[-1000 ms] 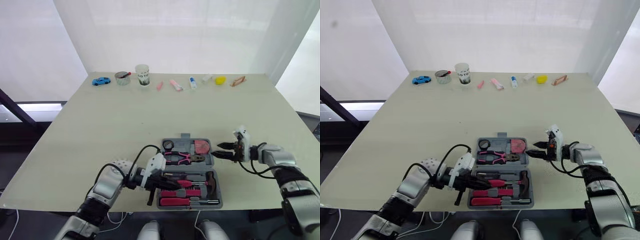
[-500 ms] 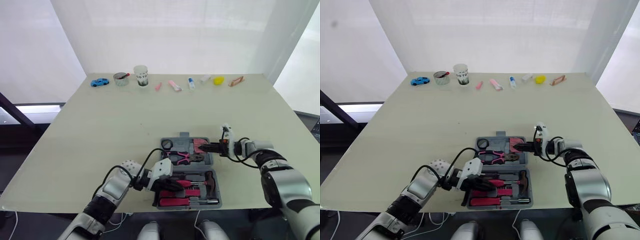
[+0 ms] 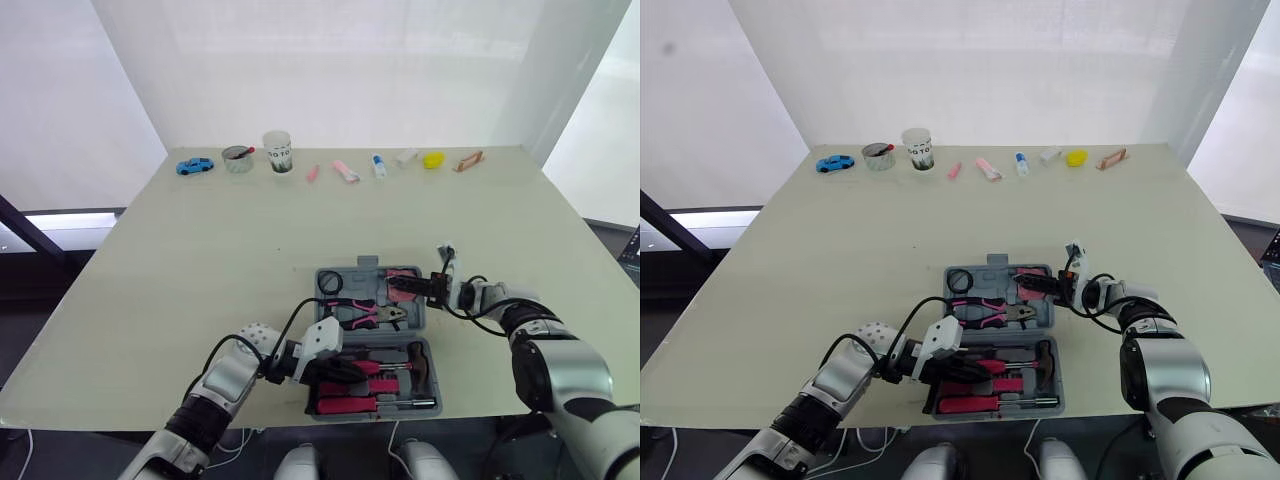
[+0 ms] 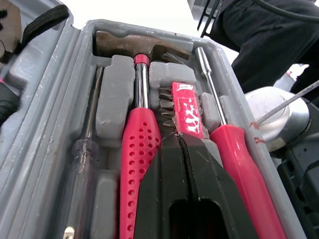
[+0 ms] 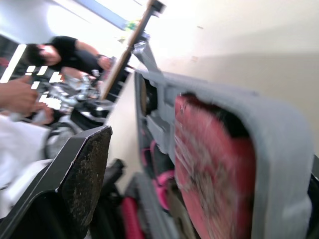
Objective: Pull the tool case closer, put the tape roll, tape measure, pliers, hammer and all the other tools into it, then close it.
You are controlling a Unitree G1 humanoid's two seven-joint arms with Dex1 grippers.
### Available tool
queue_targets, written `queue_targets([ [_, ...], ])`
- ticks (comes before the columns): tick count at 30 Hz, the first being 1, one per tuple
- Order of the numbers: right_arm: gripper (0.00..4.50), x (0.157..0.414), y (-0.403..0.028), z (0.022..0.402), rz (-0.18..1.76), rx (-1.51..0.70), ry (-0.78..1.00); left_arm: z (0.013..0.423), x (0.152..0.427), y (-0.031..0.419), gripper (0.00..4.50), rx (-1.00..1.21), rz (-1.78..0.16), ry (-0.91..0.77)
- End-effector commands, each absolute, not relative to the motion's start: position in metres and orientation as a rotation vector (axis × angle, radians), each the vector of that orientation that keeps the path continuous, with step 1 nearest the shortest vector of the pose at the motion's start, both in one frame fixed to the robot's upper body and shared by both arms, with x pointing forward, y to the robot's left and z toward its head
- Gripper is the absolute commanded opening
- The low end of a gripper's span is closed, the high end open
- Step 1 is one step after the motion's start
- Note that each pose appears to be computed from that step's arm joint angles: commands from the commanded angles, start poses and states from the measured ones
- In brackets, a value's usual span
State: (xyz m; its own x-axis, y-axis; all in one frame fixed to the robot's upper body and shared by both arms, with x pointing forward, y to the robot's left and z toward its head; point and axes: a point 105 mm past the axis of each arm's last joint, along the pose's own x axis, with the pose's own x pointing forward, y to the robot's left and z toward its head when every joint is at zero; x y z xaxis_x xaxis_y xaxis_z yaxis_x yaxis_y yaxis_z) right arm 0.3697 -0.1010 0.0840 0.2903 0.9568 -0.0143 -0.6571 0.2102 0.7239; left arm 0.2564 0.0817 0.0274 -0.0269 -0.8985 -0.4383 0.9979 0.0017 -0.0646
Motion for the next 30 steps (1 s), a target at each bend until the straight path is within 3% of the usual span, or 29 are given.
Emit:
queue_targets([
  [1,4.47,0.370,-0.104,0.116,1.315,0.676,0.432,0.024,0.257,0.096,0.00,0.280,-1.495,0.445],
  [4,4.47,0.365,-0.106,0.120,1.354,0.678,0.428,0.033,0.257,0.100,0.00,0.264,-1.478,0.411],
  [10,4.47,0.333,-0.112,0.138,1.507,0.648,0.393,0.090,0.230,0.123,0.00,0.119,-1.483,0.333],
  [17,4.47,0.282,-0.122,0.145,1.538,0.622,0.383,0.091,0.205,0.187,0.00,0.119,-1.339,0.482],
  [20,4.47,0.257,-0.137,0.136,1.468,0.554,0.409,0.088,0.204,0.222,0.00,0.111,-1.198,0.512],
  [25,4.47,0.236,-0.173,0.117,1.219,0.328,0.327,0.101,0.222,0.253,0.00,0.107,-0.997,0.387],
  [28,4.50,0.231,-0.195,0.111,1.070,0.159,0.237,0.105,0.226,0.262,0.71,0.114,-0.936,0.351],
  [29,4.50,0.228,-0.205,0.109,1.012,0.101,0.210,0.106,0.231,0.266,1.47,0.140,-0.895,0.324],
  [30,4.50,0.227,-0.213,0.107,0.968,0.047,0.182,0.105,0.234,0.270,1.66,0.160,-0.864,0.316],
])
